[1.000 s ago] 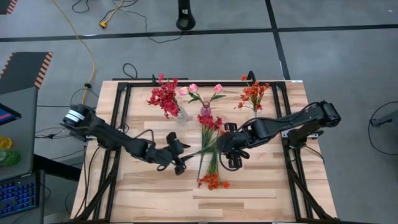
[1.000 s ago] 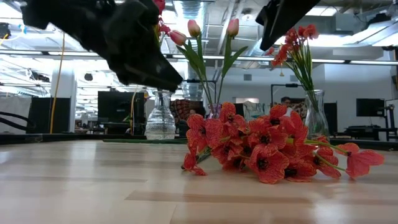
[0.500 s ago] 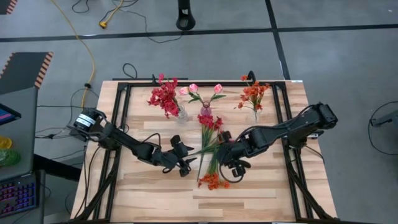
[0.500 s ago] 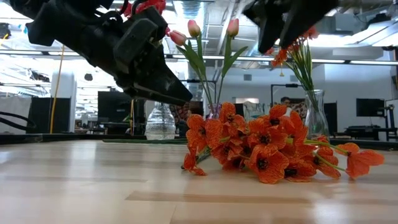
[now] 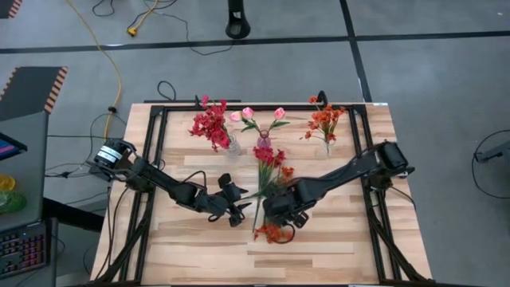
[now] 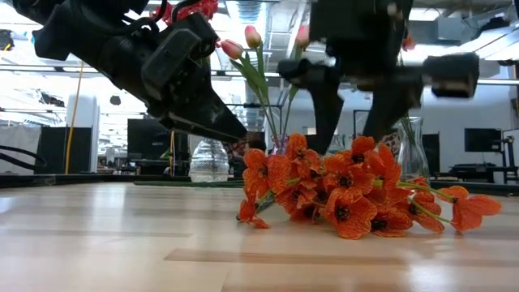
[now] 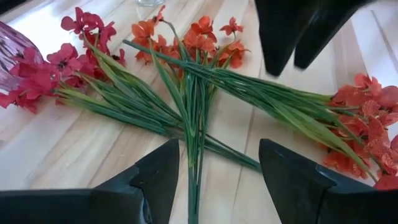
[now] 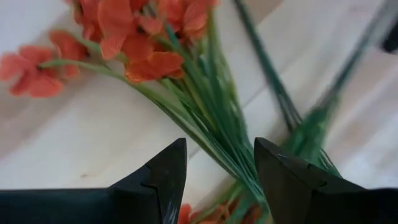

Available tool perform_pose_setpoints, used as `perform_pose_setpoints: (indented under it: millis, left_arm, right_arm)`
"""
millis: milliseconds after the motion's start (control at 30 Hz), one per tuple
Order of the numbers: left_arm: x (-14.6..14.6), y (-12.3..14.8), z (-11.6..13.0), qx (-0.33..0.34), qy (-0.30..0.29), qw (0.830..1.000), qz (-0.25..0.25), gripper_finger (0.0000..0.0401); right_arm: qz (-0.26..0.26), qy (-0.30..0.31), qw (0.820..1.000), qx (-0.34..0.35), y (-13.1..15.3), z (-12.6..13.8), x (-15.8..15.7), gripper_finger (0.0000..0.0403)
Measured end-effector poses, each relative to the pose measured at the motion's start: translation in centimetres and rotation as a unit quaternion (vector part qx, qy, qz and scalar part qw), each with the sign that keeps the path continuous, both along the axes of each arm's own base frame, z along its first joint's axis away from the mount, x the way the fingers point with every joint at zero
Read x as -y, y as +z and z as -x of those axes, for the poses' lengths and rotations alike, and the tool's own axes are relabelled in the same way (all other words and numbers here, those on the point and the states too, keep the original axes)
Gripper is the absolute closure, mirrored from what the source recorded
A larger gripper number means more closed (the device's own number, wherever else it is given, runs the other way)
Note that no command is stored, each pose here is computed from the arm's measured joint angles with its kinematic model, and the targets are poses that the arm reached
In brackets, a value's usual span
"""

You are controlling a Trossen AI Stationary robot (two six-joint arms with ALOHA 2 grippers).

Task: Sort flowers into vase by color
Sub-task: Put the bottom orange flowers into the right transparent vase

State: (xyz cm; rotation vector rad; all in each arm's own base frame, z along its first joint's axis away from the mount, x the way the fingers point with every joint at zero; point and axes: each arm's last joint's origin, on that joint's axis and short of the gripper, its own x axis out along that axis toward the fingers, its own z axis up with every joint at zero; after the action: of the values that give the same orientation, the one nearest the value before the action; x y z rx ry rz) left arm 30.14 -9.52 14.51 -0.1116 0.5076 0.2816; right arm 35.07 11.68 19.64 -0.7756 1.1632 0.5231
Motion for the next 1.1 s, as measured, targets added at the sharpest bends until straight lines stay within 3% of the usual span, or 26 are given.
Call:
perform_pose_setpoints:
  millis: [167,500,933,1100]
  left_arm:
    - [0.0,0.0,0.0,-0.002,-0.001,1.0,0.001,0.0193]
    - [0.0,0.0,0.0,-0.002,-0.002,1.0,0.002,0.0193]
    - [0.0,0.0,0.0,-0.003,-0.003,1.0,0.002,0.0193]
    - [0.0,0.0,0.0,-0.003,-0.004,1.0,0.002,0.0193]
  right_arm:
    - [0.026,0.032,0.999,-0.018,-2.4,-0.8,-0.2,0.0191]
    - [0.061,0.025,0.998,-0.025,-4.4,-1.4,-0.2,0.0205]
    - [0.055,0.011,0.998,-0.03,-4.7,-1.5,-0.5,0.0361]
    - [0.042,0.005,0.999,-0.017,-3.7,-1.8,-1.3,0.0367]
